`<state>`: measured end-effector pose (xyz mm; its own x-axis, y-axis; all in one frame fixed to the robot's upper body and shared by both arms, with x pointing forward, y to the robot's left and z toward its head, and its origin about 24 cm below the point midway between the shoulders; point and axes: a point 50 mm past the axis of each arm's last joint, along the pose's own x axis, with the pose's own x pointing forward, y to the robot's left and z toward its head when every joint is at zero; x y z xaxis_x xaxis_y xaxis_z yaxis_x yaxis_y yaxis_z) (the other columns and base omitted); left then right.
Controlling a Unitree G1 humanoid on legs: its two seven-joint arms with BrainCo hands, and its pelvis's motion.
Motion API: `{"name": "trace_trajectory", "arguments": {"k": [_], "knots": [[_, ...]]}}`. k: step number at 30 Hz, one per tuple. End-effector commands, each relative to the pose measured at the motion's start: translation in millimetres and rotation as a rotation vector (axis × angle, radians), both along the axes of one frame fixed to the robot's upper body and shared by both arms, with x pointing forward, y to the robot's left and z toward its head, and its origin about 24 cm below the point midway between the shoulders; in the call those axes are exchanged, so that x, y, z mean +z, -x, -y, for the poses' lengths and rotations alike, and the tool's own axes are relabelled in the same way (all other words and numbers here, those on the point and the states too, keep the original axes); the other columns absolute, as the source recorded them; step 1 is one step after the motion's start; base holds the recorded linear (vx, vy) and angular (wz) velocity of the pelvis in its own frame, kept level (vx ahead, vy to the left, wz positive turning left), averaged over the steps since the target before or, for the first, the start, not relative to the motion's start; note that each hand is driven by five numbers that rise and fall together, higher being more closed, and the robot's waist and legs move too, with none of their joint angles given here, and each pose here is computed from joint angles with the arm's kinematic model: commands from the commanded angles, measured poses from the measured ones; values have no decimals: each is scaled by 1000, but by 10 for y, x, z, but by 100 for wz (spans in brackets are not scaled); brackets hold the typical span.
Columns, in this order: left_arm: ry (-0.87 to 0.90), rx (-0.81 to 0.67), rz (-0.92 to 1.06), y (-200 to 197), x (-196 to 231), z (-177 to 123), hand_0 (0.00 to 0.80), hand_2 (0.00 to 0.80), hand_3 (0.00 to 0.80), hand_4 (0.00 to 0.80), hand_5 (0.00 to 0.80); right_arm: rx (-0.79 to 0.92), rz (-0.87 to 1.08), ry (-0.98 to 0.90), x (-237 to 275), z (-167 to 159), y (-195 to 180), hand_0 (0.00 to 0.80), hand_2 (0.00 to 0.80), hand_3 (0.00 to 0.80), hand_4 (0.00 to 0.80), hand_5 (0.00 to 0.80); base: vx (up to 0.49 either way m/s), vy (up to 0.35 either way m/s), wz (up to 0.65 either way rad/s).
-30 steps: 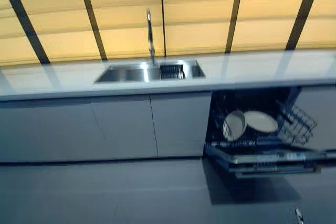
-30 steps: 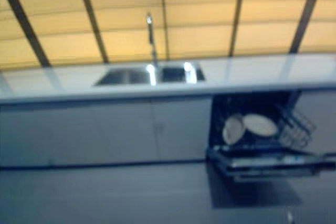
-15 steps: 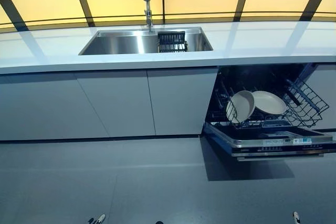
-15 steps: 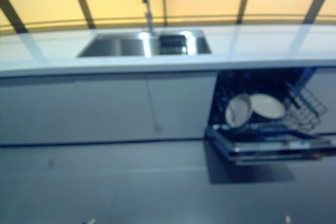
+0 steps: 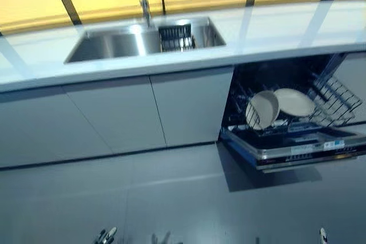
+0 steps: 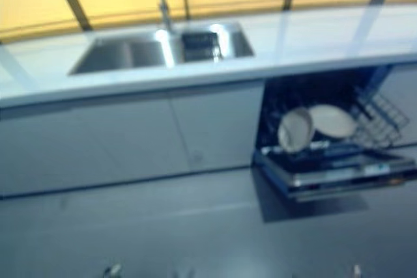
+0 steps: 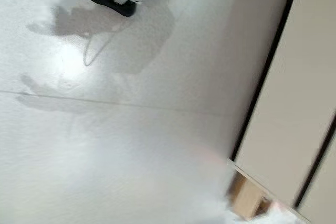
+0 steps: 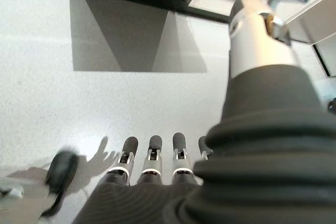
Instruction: Take plates into dishwasher
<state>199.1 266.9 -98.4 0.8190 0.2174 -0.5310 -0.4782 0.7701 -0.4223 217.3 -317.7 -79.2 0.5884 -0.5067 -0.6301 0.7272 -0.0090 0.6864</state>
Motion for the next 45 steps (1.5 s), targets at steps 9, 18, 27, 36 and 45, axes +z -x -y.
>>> {"name": "trace_trajectory", "arguments": {"k": [9, 18, 27, 36, 45], "knots": [[28, 43, 82, 24, 24, 24, 0, 0, 0, 0, 0, -153, 227, 58, 448, 321, -289, 0, 0, 0, 0, 0, 11, -111, 10], [53, 54, 79, 42, 10, 77, 0, 0, 0, 0, 0, -236, 456, 70, 824, 569, -444, 0, 0, 0, 0, 0, 32, -25, 11], [53, 38, 71, 90, 1, 80, 0, 0, 0, 0, 0, -244, 650, 169, 1396, 813, -648, 0, 0, 0, 0, 0, 18, -42, 12], [56, 41, 66, 128, 14, 85, 0, 0, 0, 0, 0, -174, 887, 300, 2154, 850, -949, 0, 0, 0, 0, 0, 11, -54, 7], [51, 53, 46, 220, 15, 12, 0, 0, 0, 0, 0, -62, 1017, 474, 3023, 772, -1161, 0, 0, 0, 0, 0, 15, -27, 10]]}}
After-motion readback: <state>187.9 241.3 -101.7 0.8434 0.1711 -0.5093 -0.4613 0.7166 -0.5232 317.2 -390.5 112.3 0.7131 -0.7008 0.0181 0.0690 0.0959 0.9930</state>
